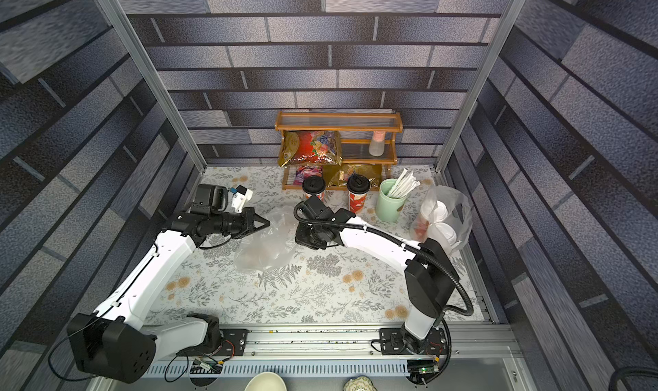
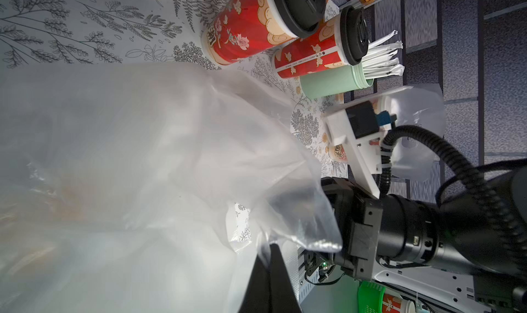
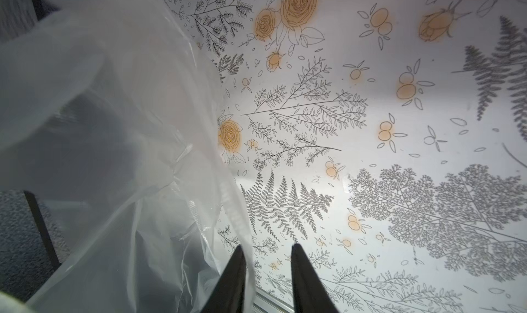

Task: Pack milk tea into plastic carrier bags
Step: Adjust the plastic carrier bag at the center of the board.

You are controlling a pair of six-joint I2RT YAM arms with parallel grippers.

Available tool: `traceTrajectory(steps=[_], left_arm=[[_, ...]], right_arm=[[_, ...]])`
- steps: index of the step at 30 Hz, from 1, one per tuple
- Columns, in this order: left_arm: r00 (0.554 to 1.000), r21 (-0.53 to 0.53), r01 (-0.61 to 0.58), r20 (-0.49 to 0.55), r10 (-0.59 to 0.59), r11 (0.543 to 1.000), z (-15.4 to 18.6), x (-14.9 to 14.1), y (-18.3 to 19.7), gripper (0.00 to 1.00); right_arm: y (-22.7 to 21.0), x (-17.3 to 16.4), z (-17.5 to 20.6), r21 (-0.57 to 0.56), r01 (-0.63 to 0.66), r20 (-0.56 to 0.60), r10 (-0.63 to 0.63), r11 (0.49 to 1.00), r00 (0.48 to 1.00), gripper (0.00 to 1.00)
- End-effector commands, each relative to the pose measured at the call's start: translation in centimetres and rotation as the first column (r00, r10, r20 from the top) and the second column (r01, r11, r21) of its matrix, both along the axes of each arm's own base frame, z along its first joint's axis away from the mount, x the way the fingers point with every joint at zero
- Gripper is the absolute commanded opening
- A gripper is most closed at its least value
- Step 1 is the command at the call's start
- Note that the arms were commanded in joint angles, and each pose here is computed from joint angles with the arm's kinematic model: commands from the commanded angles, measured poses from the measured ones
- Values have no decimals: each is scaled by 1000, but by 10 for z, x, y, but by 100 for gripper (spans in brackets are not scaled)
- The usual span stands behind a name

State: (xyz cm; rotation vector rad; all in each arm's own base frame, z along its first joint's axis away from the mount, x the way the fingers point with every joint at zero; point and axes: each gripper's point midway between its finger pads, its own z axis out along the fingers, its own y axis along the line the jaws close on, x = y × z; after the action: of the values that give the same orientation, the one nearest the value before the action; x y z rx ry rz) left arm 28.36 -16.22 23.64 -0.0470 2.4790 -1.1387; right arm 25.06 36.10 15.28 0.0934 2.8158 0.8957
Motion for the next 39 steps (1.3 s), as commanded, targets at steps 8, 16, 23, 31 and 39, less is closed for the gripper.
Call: traceTrajectory(steps=[8, 16, 23, 31, 39], left_arm=[[999, -37, -6, 48, 7, 999, 21, -2, 0, 0], [998, -58, -23, 49, 26, 998, 36, -8, 2, 0], [995, -15, -93, 35, 93, 996, 43, -21, 18, 0], [998, -62, -67, -25, 65, 996, 37, -38, 15, 2], [996, -27, -22, -87, 19, 999, 1, -44, 3, 17]], right_arm=[[17, 3, 5, 69, -18, 16, 17, 997, 1000, 22], [-1, 6, 39, 14, -44, 113, 42, 999, 993, 0], [-49, -9, 95, -106, -94, 223, 115, 990, 968, 0], [-80, -25, 120, -127, -117, 224, 143, 985, 964, 0], [-62, -29, 88, -98, -174, 146, 187, 980, 971, 0]])
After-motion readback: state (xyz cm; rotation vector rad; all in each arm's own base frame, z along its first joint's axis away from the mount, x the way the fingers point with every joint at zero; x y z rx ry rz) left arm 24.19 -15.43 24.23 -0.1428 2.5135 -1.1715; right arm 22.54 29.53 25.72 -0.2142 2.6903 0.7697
